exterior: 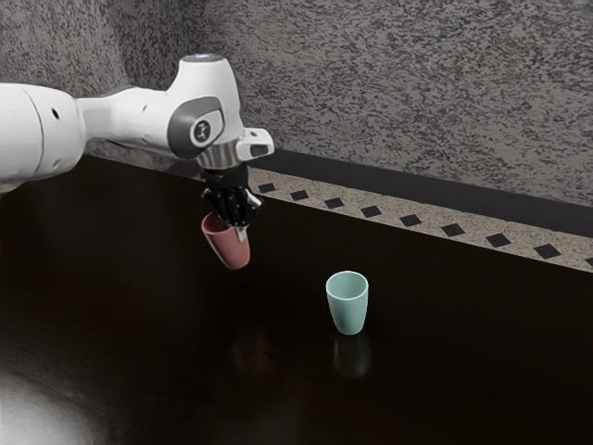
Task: Place the left cup onto the right cup
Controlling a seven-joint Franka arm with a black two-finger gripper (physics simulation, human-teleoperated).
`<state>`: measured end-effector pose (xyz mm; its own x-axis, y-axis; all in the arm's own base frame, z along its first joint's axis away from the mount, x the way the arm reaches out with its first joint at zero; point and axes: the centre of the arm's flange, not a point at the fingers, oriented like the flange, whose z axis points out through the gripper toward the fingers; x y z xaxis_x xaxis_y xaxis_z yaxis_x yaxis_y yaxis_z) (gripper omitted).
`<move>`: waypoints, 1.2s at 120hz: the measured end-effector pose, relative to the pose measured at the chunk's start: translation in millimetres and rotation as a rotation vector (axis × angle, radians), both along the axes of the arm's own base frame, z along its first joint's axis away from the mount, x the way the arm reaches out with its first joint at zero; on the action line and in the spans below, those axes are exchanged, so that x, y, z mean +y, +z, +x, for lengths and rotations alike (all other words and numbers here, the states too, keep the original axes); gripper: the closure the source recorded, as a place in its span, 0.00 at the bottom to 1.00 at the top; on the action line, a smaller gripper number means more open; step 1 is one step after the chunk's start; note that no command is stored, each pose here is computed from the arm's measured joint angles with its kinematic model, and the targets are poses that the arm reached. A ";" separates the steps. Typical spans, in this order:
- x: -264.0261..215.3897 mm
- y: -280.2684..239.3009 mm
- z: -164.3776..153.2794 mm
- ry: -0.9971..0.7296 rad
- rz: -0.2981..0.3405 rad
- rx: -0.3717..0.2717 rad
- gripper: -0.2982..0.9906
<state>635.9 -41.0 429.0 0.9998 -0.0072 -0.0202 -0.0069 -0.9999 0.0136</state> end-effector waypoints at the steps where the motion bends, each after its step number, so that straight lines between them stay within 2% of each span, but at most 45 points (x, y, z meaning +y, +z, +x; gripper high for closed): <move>1: -0.5 1.2 -0.4 -0.001 0.000 -0.001 0.84; 68: -40.0 31.5 -16.7 -0.075 0.005 0.001 0.84; 144: -99.2 66.7 -16.2 -0.173 0.006 -0.043 0.84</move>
<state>619.7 -140.3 495.7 0.9836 -0.1789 0.0225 -0.1790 -0.9838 0.0040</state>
